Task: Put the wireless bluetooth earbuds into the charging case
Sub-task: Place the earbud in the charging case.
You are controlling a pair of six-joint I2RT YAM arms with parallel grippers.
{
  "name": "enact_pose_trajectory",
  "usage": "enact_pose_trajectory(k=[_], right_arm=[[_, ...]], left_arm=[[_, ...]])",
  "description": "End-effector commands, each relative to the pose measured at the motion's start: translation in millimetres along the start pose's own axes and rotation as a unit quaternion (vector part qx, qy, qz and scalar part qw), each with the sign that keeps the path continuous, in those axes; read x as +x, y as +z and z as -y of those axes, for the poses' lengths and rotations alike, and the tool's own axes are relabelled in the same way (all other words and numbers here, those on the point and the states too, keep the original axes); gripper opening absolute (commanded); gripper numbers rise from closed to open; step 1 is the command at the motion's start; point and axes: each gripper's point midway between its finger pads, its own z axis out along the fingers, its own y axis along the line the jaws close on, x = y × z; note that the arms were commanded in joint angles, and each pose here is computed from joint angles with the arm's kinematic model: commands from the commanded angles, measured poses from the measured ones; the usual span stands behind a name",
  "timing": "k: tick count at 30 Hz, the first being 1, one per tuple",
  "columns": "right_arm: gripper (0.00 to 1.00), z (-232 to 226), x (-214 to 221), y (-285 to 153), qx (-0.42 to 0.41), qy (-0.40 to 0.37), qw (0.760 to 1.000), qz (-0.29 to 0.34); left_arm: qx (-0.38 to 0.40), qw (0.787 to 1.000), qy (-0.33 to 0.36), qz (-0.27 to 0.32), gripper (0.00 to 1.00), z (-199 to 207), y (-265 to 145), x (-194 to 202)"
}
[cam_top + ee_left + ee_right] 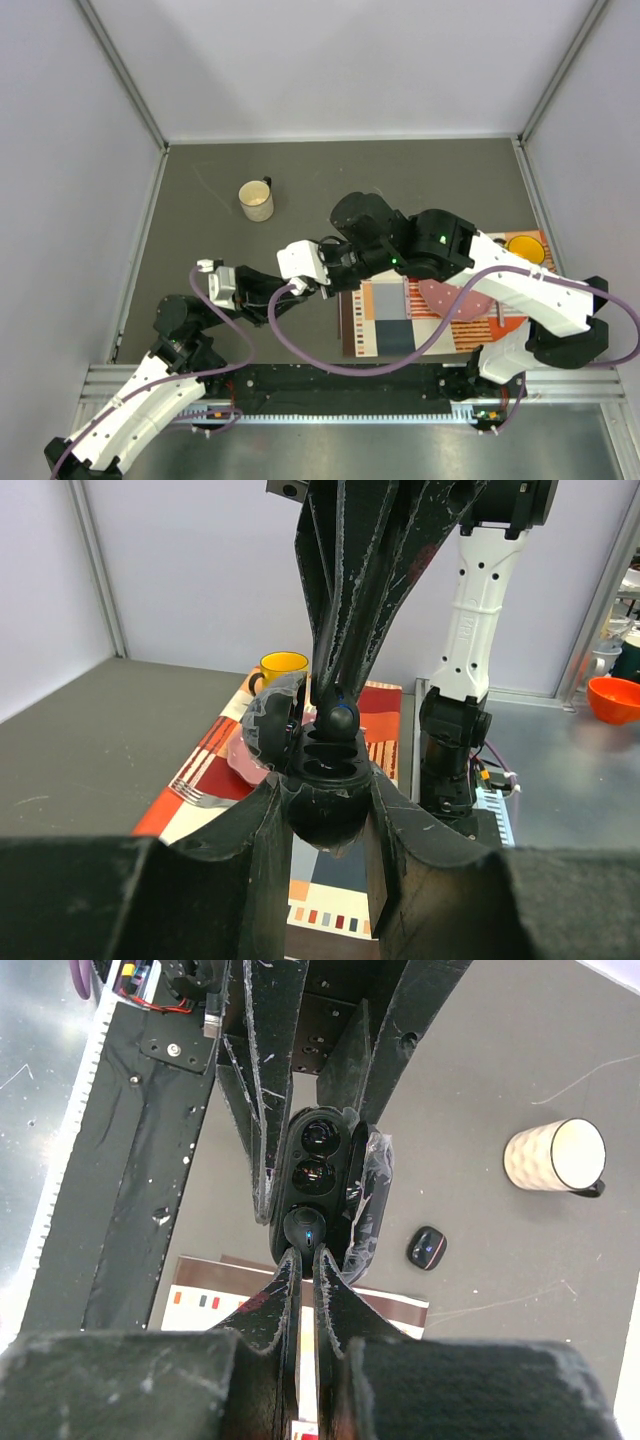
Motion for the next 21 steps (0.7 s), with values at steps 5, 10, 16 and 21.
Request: enact_pose_trajectory(k=[5, 10, 16, 21], right_arm=[[0.00, -4.2, 15.3, 16.2, -0.005, -0.007, 0.998, -0.055], [0.00, -4.2, 17.7, 20.5, -0.005, -0.007, 0.997, -0.073], [0.07, -1.4, 6.8, 15.7, 0.002, -0.006, 0.998, -0.057], [0.25, 8.8, -6.3, 6.3, 0.031, -0.004, 0.999, -0.035]], left_arm=[[0.001, 0.999, 0.028, 0.039, 0.00, 2.5, 2.5, -24.3], [-0.002, 0.999, 0.027, 0.039, 0.00, 1.4, 2.2, -23.3], [-0.006, 0.999, 0.030, 0.042, 0.00, 0.0, 1.7, -24.4], [-0.016, 0.998, 0.042, 0.048, 0.00, -2.8, 0.2, -25.5]])
